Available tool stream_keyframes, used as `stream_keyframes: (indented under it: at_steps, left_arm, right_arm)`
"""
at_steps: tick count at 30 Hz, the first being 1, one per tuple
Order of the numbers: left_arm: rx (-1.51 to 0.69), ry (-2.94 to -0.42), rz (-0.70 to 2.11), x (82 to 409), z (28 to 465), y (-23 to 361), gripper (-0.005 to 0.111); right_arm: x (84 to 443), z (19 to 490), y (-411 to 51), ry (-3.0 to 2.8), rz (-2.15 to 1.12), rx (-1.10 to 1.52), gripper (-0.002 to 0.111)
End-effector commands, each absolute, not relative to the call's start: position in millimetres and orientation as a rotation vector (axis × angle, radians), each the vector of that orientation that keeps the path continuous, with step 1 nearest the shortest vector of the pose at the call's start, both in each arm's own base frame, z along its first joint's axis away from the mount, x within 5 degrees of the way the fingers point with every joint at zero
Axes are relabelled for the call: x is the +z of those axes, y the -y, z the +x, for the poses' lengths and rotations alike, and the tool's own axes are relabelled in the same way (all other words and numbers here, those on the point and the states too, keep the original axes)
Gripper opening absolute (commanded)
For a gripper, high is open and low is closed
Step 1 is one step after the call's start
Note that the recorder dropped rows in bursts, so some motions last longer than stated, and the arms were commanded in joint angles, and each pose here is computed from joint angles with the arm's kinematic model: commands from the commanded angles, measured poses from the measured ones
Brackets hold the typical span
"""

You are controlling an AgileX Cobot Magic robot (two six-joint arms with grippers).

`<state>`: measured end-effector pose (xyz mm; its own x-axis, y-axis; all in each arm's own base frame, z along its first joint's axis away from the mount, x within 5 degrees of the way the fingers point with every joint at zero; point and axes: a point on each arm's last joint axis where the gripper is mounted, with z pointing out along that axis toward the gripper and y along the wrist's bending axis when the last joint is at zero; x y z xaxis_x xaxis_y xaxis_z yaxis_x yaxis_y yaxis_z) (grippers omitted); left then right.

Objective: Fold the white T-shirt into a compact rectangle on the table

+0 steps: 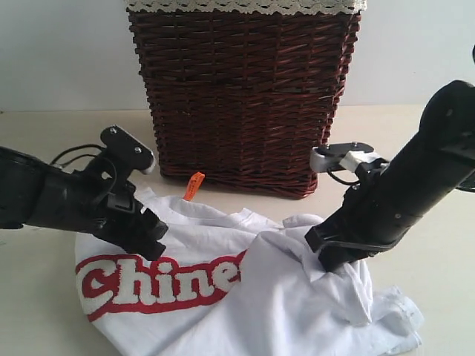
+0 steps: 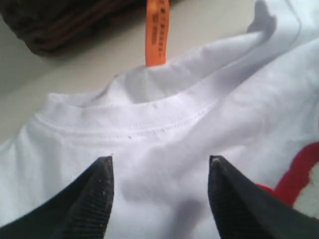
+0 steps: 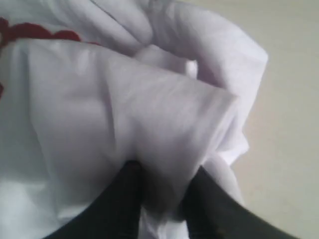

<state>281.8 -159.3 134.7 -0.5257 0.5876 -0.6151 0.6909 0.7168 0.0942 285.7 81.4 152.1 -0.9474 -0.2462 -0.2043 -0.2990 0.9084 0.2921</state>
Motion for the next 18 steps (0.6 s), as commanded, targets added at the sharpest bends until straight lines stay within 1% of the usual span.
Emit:
stream_keyframes:
  at_steps: [1,3,5,7,8,10,13,16,18]
  left_arm:
    - [-0.167,-2.353,0.940,113.0,294.0,162.2,0.047]
    - [-0.129,-2.372,0.915,107.0,300.9,162.5,0.037]
    - [-0.097,-2.384,0.906,101.6,306.9,163.1,0.023]
    - [-0.063,-2.409,0.867,96.5,311.3,162.0,0.004]
    - [-0.040,-2.418,0.855,94.5,312.5,160.7,0.000]
    - [0.017,-2.435,0.831,91.7,314.1,156.9,0.000]
    - [0.214,-2.464,0.738,91.8,317.6,142.7,0.000]
    - [0.372,-2.455,0.665,101.1,319.3,130.9,0.000]
    - [0.404,-2.448,0.619,108.9,315.8,125.8,0.000]
  right_arm:
    - [137.5,285.7,-80.2,-2.948,-0.477,0.443,0.000]
    - [139.1,288.1,-78.8,-2.938,-0.519,0.409,0.000]
    - [142.7,292.9,-76.4,-2.936,-0.528,0.353,0.000]
    - [148.9,297.2,-72.8,-2.934,-0.503,0.281,0.000]
    - [154.0,299.9,-70.7,-2.921,-0.500,0.237,0.000]
    - [162.8,305.2,-65.8,-2.895,-0.490,0.141,0.000]
    - [179.7,315.9,-57.0,-2.830,-0.423,-0.022,0.000]
    - [192.6,327.7,-49.9,-2.752,-0.310,-0.143,0.000]
    - [199.3,334.2,-46.3,-2.707,-0.259,-0.202,0.000]
